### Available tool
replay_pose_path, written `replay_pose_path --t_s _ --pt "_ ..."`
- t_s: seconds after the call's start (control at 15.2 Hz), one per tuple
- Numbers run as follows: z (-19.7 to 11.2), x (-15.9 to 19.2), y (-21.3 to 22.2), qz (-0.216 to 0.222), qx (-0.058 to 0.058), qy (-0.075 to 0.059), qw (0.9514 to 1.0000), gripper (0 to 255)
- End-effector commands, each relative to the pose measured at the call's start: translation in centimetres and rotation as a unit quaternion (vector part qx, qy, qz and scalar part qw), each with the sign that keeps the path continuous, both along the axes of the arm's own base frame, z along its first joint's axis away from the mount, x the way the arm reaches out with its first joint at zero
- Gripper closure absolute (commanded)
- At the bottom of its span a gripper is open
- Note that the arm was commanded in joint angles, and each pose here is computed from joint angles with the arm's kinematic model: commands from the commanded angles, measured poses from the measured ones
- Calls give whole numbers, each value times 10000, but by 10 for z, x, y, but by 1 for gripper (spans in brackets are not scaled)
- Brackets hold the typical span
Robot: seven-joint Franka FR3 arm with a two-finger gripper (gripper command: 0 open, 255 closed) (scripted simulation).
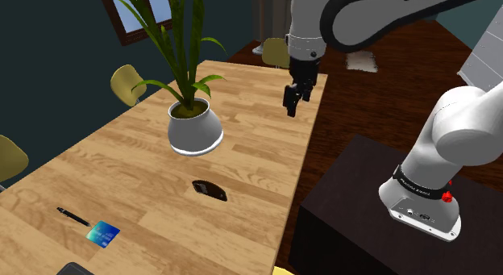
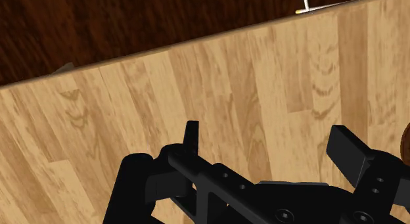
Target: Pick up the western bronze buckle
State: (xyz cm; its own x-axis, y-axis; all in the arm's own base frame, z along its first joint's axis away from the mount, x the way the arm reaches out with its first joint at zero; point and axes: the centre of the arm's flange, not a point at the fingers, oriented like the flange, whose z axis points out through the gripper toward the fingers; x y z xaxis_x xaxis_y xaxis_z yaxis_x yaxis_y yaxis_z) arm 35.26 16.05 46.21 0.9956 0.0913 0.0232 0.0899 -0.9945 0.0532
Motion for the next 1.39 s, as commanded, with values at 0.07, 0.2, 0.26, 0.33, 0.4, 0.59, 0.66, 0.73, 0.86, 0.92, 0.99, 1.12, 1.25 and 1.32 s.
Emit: replay_pose_path --t_s 0.07,0.2,0.26,0.33,0.4,0.59,0.66,0.73,0.86,0.92,0.99,1.12,1.25,1.32 --pt "-19 10 30 13 49 -3 10000 0" --pt "-32 15 51 24 77 -2 10000 0" --pt "-39 18 62 30 91 -1 10000 0" --pt "-46 21 73 35 105 0 9999 0" --pt "-53 24 83 41 119 0 9999 0" --pt "-73 32 115 57 161 2 9999 0" --pt "-79 34 126 63 175 3 9998 0" --pt "-86 37 136 68 189 3 9998 0" --pt "-99 42 158 79 217 5 9997 0" --pt "-105 45 169 84 231 5 9997 0" --pt "-112 47 179 90 245 6 9997 0" --pt "-125 52 201 101 273 7 9996 0" --pt "-137 58 223 112 301 8 9995 0" --pt "-144 60 234 117 316 9 9994 0"
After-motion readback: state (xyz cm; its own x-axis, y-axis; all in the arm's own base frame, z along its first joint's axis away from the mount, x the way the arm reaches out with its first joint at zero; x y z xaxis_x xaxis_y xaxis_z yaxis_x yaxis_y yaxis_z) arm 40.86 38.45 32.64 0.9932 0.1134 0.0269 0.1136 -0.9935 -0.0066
